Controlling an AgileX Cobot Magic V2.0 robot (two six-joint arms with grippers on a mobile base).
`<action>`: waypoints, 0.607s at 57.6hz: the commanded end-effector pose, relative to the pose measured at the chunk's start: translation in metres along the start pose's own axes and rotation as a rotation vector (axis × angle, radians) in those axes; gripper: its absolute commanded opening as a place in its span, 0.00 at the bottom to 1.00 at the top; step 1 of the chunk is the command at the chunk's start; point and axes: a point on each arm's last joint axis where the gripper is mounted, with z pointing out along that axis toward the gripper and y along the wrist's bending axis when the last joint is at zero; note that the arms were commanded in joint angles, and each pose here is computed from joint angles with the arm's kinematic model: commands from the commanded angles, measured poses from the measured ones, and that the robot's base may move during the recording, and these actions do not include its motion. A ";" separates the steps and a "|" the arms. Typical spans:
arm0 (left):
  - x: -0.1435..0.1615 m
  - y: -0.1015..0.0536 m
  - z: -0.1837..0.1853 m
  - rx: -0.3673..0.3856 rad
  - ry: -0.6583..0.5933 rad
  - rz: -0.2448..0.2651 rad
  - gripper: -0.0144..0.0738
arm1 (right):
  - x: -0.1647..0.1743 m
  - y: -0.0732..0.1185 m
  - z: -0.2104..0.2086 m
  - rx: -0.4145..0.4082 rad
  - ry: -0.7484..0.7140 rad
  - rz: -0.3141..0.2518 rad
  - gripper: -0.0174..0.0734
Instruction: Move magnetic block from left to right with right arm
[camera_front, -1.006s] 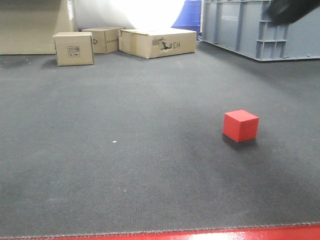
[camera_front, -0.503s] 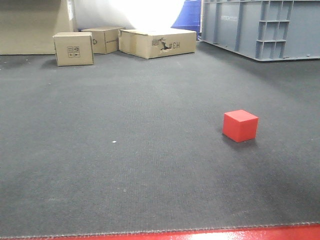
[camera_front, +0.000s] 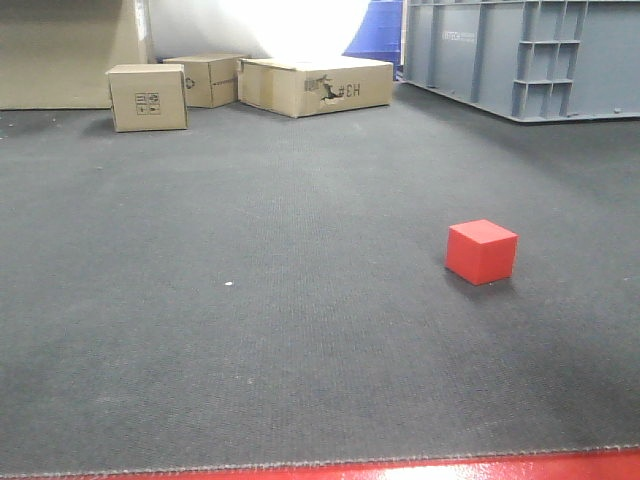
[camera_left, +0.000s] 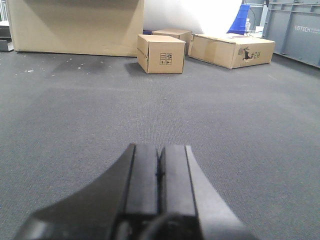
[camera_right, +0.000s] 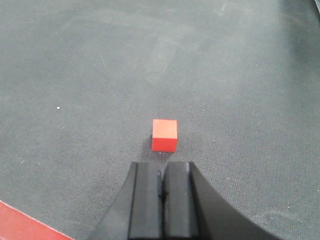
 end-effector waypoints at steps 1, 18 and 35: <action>-0.005 0.001 -0.001 -0.006 -0.084 -0.010 0.02 | -0.014 0.000 -0.003 0.003 -0.100 -0.013 0.26; -0.005 0.001 -0.001 -0.006 -0.084 -0.010 0.02 | -0.003 -0.009 -0.008 0.099 -0.318 0.001 0.26; -0.005 0.001 -0.001 -0.006 -0.084 -0.010 0.02 | 0.060 -0.025 -0.010 0.362 -0.450 0.033 0.26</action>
